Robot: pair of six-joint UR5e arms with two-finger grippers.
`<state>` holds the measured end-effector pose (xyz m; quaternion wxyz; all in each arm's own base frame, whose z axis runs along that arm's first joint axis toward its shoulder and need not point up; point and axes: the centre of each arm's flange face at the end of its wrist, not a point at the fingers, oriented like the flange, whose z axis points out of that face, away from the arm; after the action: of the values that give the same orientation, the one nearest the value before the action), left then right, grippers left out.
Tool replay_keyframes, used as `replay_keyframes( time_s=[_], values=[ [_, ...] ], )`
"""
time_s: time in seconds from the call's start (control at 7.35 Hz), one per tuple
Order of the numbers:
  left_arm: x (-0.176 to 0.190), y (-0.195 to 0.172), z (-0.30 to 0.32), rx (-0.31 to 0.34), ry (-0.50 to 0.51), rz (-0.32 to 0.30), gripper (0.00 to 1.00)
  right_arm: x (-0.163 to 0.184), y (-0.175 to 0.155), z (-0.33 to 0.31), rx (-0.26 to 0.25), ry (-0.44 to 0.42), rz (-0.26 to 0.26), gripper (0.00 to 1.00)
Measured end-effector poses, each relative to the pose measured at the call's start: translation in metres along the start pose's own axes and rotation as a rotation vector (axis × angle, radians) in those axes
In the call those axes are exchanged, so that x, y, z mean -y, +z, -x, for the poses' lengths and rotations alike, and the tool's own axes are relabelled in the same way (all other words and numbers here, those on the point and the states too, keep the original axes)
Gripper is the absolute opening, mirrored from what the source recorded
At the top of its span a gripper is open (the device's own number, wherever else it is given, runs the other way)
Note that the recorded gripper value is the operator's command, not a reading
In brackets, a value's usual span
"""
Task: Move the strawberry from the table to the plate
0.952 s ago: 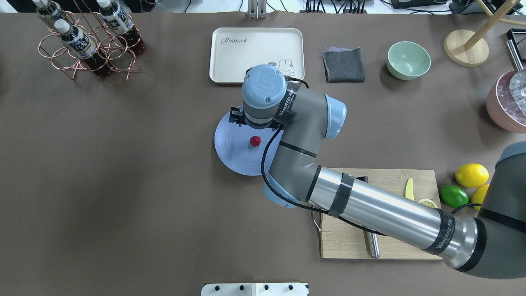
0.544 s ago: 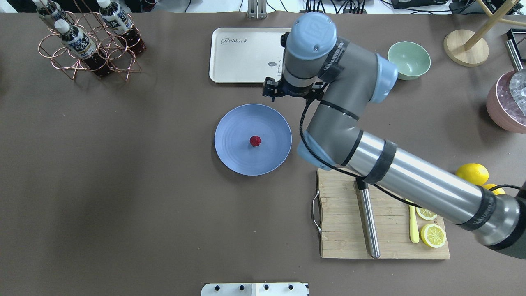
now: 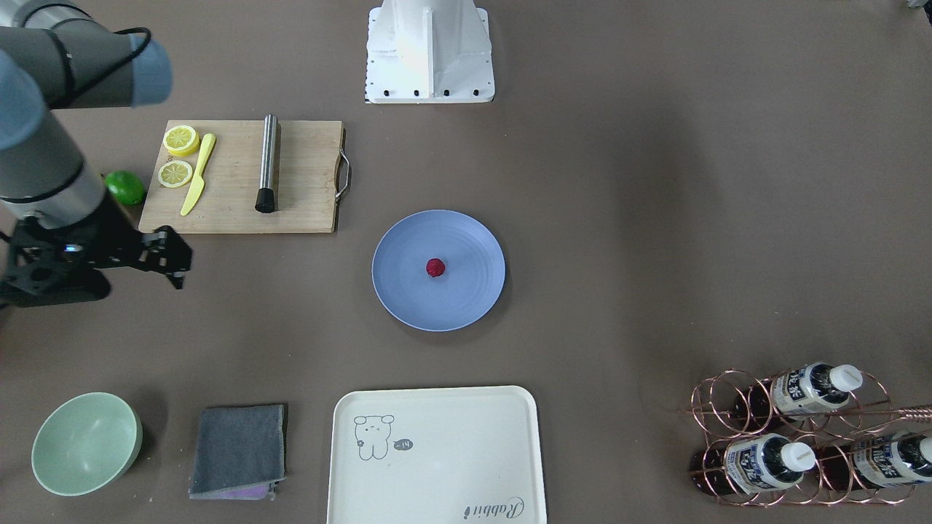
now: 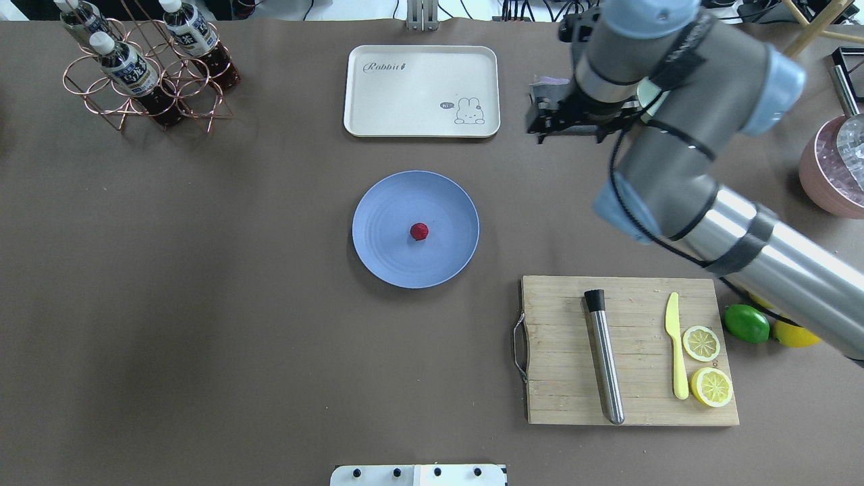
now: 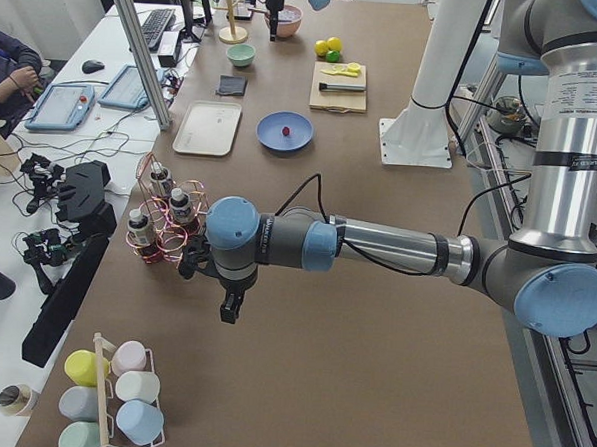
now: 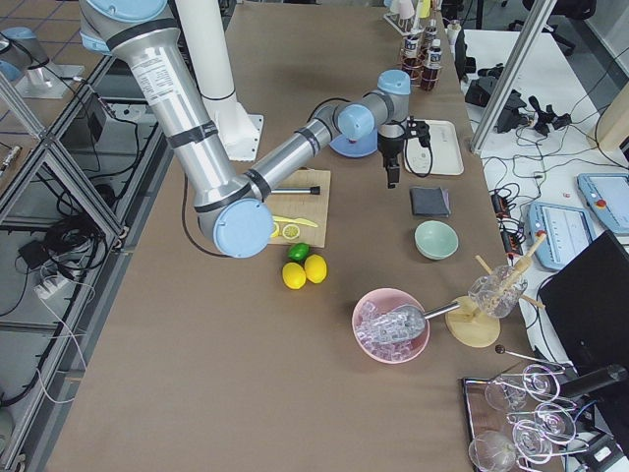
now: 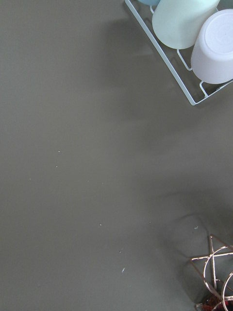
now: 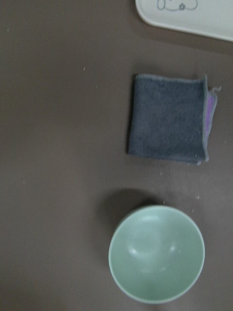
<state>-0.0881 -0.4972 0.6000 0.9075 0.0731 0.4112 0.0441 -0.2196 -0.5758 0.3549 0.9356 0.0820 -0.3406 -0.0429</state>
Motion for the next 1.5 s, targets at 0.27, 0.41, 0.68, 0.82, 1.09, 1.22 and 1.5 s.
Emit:
replay_keyframes(
  time_s=[0.27, 0.41, 0.68, 0.82, 1.09, 1.22, 1.5],
  values=[
    [-0.006, 0.003, 0.004, -0.003, -0.012, 0.007, 0.98, -0.030, -0.013, -0.136, -0.023, -0.101, 0.033, 1.00],
    [-0.009, 0.005, 0.006, -0.003, -0.018, 0.012, 0.98, -0.051, -0.017, -0.195, -0.035, -0.139, 0.047, 1.00],
    [-0.015, 0.008, 0.009, -0.002, -0.026, 0.019, 0.98, -0.100, -0.021, -0.287, -0.055, -0.189, 0.073, 1.00],
    [-0.016, 0.009, 0.010, -0.001, -0.028, 0.021, 0.98, -0.126, -0.022, -0.323, -0.062, -0.183, 0.087, 1.00],
    [-0.018, 0.013, 0.015, -0.001, -0.045, 0.032, 0.98, -0.166, -0.020, -0.366, -0.076, -0.136, 0.104, 1.00],
    [-0.020, 0.019, 0.021, -0.002, -0.061, 0.044, 0.98, -0.176, -0.019, -0.376, -0.079, -0.114, 0.109, 1.00],
    [-0.023, 0.025, 0.027, -0.003, -0.078, 0.057, 0.98, -0.183, -0.013, -0.385, -0.076, -0.094, 0.121, 1.00]
  ],
)
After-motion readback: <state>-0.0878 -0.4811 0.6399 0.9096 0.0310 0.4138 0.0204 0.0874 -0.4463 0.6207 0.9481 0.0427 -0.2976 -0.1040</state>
